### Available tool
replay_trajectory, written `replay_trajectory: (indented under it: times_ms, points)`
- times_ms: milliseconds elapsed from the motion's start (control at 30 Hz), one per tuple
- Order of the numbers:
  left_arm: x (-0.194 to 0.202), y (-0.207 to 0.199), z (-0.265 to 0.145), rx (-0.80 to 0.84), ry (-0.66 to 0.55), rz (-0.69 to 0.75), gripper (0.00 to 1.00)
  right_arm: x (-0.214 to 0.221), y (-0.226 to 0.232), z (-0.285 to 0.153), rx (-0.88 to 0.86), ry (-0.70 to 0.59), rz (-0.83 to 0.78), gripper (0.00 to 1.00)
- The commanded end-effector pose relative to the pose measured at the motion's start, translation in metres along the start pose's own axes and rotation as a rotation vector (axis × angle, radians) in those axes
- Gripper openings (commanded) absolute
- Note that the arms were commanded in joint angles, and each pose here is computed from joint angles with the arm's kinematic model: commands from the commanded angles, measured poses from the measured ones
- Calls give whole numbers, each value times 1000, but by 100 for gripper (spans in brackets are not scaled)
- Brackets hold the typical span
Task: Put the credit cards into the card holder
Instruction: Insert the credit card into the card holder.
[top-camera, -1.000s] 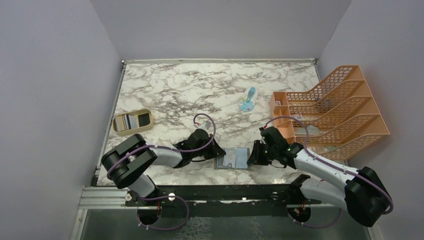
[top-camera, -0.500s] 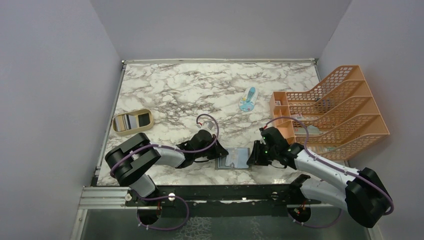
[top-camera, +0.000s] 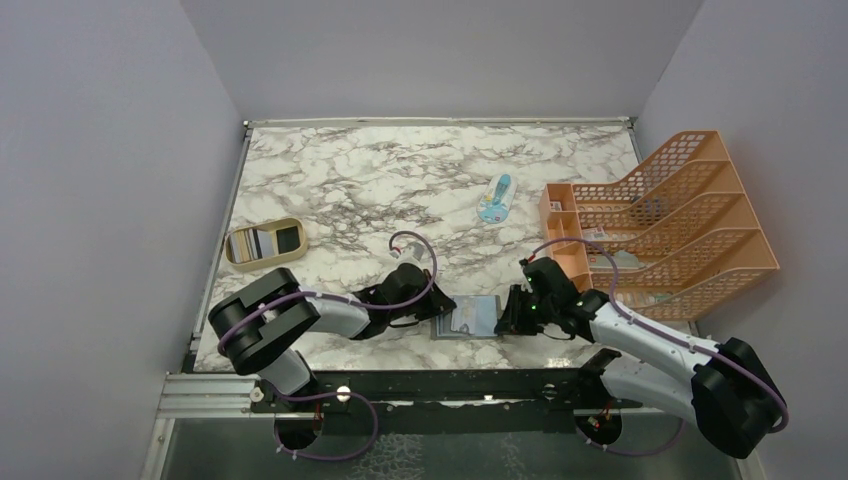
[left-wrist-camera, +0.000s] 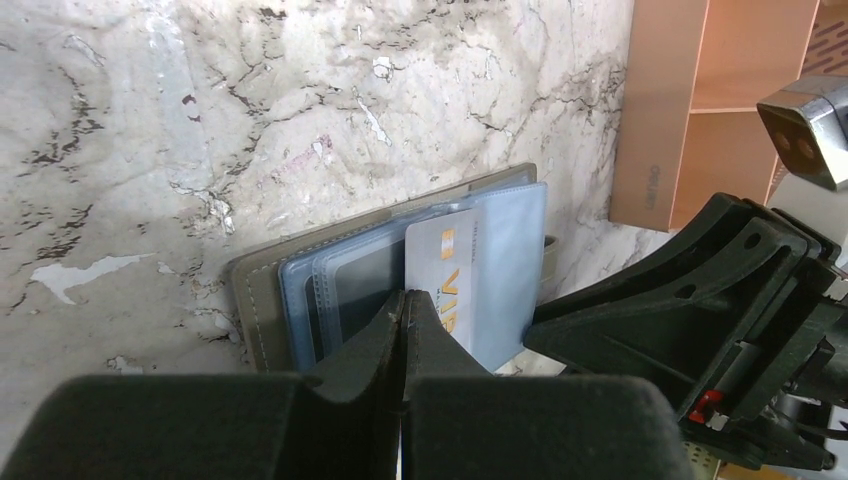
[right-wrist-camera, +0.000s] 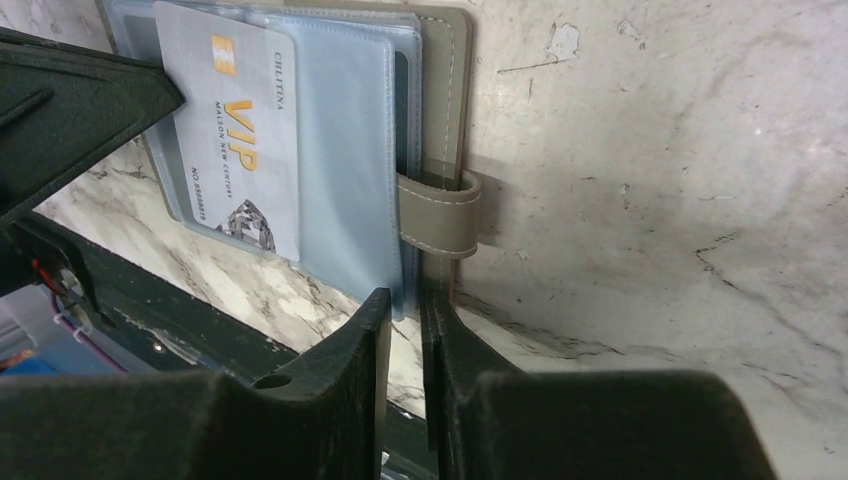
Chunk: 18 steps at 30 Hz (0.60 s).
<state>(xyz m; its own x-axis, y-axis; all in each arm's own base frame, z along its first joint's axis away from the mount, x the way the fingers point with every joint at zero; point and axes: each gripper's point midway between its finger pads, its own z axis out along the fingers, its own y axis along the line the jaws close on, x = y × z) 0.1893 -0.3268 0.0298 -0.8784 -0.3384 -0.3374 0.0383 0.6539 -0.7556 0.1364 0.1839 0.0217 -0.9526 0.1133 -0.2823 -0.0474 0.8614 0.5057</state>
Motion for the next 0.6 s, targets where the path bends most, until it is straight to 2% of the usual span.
replay_trajectory:
  times_ms: [0, 200, 500, 533, 567]
  points:
    - [-1, 16, -2, -62, -42, -11, 0, 2, 10, 0, -52, 5, 0, 17]
    - [13, 3, 4, -46, -27, 24, 0, 9, 12, 0, -75, 31, 39, 17]
    - [17, -7, 7, -22, -12, 55, 0, 7, 12, -4, -80, 2, 52, 17]
    - [17, -10, 6, -14, -8, 64, 1, 6, 11, -4, -69, 2, 46, 18]
    - [16, -13, 6, -6, -10, 69, 5, 3, 11, -5, -57, -3, 38, 18]
